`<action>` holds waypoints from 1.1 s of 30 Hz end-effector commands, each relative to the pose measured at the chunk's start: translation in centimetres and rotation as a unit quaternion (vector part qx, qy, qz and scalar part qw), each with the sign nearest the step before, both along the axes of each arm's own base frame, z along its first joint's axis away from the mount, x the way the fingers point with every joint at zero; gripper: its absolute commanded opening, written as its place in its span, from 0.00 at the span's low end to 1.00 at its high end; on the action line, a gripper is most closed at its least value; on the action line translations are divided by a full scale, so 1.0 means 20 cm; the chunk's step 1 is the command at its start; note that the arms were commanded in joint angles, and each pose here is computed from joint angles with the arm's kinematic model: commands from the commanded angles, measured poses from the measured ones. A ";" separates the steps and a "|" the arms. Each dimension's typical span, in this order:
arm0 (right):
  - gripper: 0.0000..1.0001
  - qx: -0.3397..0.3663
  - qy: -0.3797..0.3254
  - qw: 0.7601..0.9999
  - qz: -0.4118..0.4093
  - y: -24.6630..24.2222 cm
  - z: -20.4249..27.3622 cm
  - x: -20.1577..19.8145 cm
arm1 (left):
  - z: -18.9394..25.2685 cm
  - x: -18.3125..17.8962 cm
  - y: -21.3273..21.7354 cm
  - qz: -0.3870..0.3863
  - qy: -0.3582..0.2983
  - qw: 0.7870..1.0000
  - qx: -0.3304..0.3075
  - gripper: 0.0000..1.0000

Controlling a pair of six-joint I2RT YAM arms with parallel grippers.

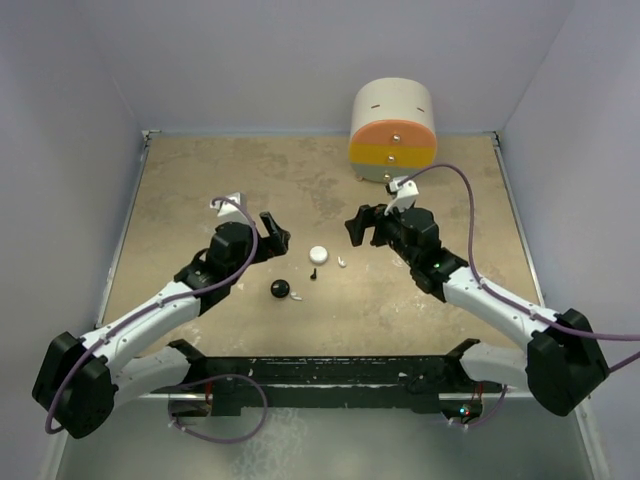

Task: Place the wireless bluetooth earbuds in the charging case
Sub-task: Pick up the charging case at the center of the board.

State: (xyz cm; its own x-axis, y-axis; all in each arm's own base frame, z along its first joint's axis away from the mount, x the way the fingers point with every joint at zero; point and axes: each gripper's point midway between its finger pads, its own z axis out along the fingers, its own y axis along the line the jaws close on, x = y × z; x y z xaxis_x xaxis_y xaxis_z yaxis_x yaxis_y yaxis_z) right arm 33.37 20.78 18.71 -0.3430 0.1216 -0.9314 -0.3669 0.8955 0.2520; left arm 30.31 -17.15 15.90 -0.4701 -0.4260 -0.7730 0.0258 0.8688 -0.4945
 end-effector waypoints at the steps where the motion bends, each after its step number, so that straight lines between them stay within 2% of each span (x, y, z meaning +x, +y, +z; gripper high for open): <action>1: 0.99 0.015 -0.002 1.000 0.007 0.04 0.00 -0.01 | -0.06 -0.02 0.01 0.014 0.005 0.999 0.045 0.88; 7: 0.96 0.012 0.021 0.998 0.057 0.24 -0.07 -0.11 | -0.12 -0.06 0.10 0.059 0.018 0.995 0.084 0.88; 14: 0.96 -0.018 0.061 0.993 0.102 0.60 -0.22 -0.31 | 0.01 -0.08 0.28 0.140 -0.007 0.986 0.085 0.88; 22: 0.95 -0.073 0.098 0.985 0.120 0.93 -0.39 -0.51 | 0.03 -0.14 0.39 0.176 0.010 0.981 0.085 0.89; 33: 0.95 -0.120 0.133 0.980 0.089 1.08 -0.58 -0.55 | 0.08 -0.20 0.53 0.216 0.004 0.975 0.061 0.89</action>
